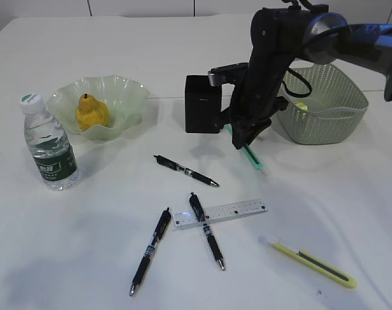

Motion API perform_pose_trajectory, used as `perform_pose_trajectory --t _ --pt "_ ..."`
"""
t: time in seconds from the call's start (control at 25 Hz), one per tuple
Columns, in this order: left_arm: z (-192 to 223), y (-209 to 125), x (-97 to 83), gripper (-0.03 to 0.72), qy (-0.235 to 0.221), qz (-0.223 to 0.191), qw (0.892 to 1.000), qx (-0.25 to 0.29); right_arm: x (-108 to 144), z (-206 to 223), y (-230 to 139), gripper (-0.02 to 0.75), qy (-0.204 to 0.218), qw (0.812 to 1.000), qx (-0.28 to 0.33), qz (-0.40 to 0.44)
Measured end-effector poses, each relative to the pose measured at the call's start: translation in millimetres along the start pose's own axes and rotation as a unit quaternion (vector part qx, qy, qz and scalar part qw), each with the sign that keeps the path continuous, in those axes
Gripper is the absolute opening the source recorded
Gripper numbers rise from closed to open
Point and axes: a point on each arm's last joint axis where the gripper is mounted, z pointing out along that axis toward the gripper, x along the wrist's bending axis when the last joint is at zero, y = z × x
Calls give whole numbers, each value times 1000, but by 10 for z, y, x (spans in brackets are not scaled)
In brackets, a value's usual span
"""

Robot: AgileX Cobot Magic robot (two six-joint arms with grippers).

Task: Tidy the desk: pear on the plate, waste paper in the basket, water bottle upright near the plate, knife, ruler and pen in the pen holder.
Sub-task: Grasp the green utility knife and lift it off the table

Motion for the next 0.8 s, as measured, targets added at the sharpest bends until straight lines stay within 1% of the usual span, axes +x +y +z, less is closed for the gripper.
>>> perform_pose_trajectory --t 0.24,0.6,0.8 --pt "0 0 0 456 0 0 1000 0 68 -188 24 164 27 999 -23 27" --pt "0 0 2 456 1 0 1000 0 118 -664 25 163 26 997 -68 30" --pt "0 0 3 456 2 1 1000 0 134 -746 23 163 28 996 -77 18"
